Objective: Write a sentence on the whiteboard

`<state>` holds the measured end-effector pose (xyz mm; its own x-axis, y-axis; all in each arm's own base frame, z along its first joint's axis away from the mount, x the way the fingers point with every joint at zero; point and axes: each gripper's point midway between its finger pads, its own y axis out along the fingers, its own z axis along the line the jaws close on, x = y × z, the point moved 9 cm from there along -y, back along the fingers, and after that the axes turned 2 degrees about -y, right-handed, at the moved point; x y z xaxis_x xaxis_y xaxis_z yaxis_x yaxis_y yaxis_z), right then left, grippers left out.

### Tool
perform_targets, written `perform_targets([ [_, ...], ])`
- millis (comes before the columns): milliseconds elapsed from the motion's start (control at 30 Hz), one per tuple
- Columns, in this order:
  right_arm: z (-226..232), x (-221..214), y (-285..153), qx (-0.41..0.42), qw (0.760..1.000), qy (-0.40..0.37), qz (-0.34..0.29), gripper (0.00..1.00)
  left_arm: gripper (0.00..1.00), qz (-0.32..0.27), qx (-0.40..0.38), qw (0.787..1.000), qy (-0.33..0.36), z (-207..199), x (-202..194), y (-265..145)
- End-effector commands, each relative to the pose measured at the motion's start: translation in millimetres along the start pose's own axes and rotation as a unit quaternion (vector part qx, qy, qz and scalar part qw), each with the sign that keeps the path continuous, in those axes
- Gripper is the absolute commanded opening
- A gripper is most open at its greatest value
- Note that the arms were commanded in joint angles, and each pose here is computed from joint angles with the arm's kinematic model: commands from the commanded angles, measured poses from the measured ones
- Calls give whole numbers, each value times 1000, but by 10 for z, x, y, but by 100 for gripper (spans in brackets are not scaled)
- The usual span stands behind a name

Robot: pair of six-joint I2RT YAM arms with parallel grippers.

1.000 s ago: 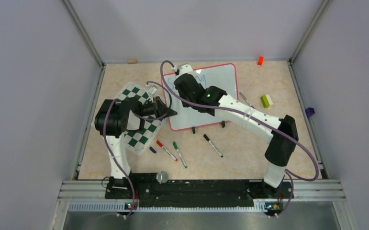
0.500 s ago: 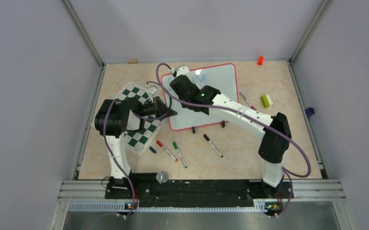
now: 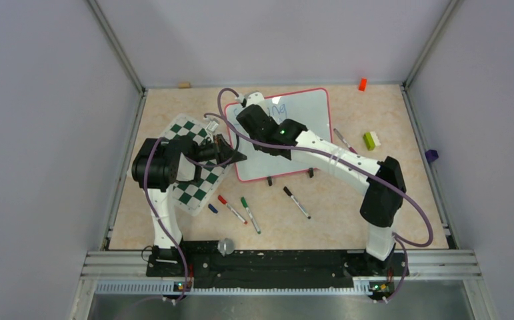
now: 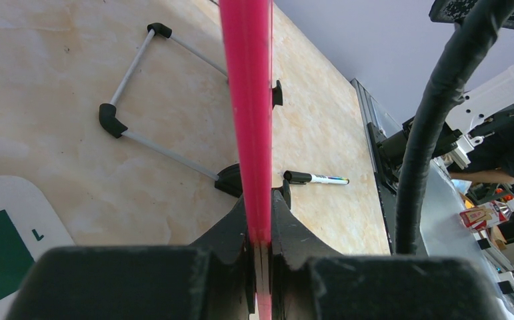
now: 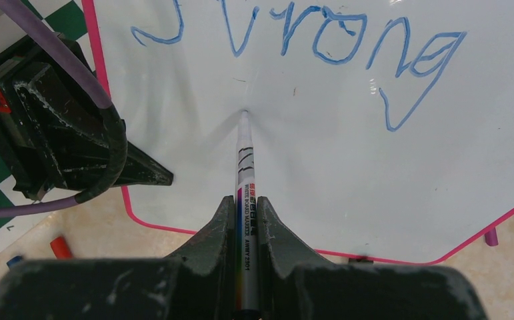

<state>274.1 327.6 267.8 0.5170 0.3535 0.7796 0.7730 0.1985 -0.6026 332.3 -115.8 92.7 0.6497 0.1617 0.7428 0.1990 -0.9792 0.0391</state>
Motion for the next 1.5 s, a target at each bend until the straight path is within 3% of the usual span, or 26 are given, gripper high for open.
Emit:
perform_targets([
  [0,22,183,-115,0,999,15,-31,0,0,-53,28,995,80,74,162,-71],
  [733,32,159,-40,-20,999,13,-27,0,0,-53,28,995,80,67,156,-73],
  [1467,140,34,0,43,999,-15,3,0,0,-54,29,995,82,62,158,-74],
])
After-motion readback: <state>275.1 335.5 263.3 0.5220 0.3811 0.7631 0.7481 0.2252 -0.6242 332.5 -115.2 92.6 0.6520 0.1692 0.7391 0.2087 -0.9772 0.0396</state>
